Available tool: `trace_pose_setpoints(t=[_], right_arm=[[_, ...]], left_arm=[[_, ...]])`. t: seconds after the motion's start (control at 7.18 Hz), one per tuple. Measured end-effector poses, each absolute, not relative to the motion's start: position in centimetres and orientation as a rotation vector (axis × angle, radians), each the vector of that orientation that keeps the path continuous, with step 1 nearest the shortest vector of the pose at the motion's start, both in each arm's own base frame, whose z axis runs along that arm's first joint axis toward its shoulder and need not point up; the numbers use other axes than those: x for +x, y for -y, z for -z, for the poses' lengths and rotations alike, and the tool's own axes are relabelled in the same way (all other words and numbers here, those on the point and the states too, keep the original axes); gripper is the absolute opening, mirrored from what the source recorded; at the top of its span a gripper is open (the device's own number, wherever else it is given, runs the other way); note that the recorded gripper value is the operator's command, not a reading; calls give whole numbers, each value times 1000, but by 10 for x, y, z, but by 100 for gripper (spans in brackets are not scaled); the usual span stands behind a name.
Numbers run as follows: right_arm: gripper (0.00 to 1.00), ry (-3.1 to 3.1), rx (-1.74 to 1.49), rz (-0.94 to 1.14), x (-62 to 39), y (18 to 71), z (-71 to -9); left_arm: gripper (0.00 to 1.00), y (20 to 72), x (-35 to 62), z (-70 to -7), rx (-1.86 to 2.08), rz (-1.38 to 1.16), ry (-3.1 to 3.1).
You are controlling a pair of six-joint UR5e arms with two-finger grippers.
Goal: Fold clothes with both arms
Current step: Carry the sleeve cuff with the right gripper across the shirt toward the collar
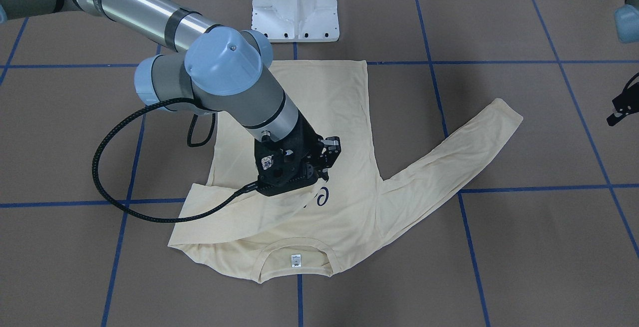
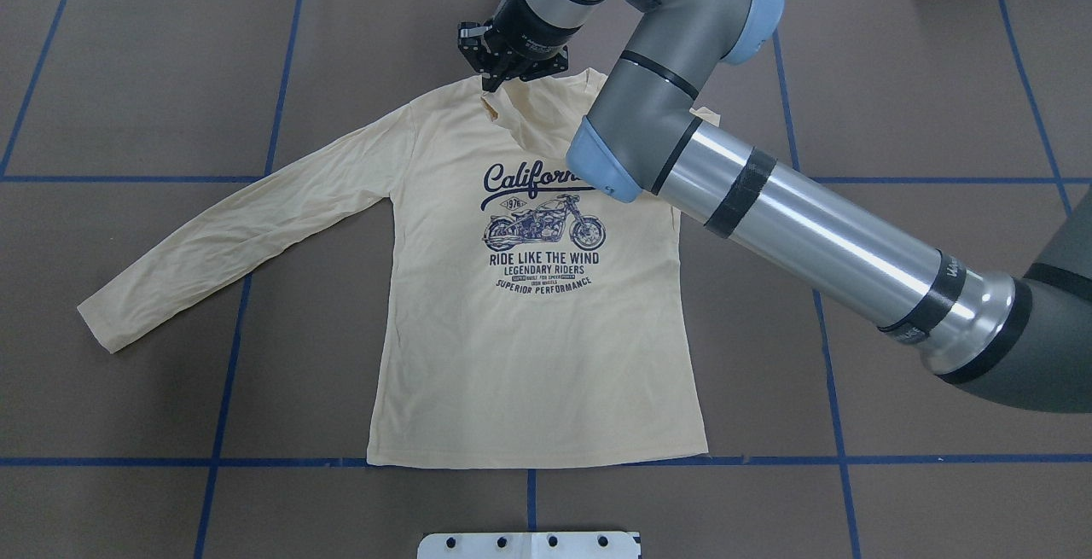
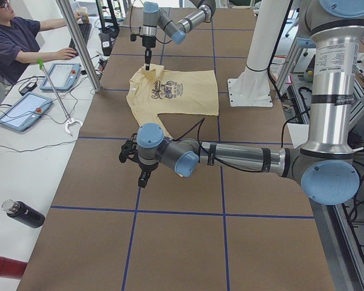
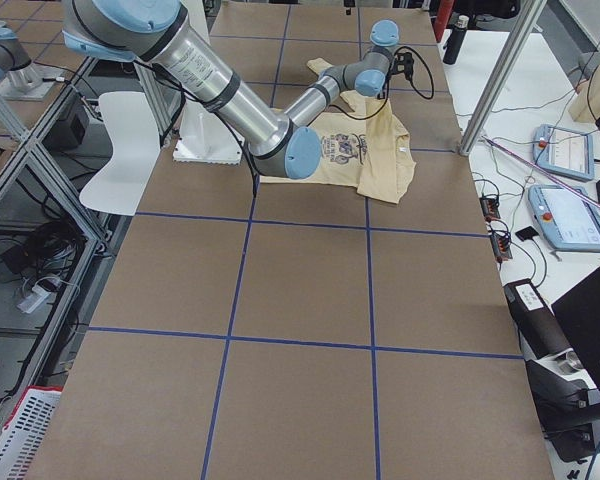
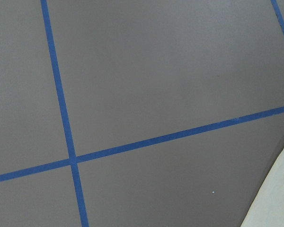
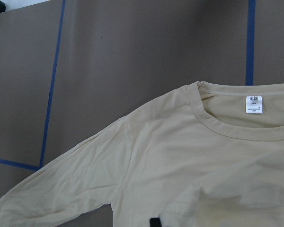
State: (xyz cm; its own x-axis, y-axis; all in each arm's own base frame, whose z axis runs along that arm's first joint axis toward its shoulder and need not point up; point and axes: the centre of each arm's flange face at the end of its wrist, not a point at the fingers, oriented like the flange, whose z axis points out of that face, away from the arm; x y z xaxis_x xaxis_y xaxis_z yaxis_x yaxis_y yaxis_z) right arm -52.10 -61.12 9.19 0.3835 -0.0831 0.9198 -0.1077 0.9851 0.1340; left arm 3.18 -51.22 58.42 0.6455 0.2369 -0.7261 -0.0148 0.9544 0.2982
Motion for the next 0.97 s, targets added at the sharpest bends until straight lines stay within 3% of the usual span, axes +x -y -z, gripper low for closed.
trace_pose_setpoints(t=[0.97], right_arm=[[0, 1046, 244, -42, -619, 577, -118]], left_arm=[[99, 517, 33, -589, 270, -144, -860]])
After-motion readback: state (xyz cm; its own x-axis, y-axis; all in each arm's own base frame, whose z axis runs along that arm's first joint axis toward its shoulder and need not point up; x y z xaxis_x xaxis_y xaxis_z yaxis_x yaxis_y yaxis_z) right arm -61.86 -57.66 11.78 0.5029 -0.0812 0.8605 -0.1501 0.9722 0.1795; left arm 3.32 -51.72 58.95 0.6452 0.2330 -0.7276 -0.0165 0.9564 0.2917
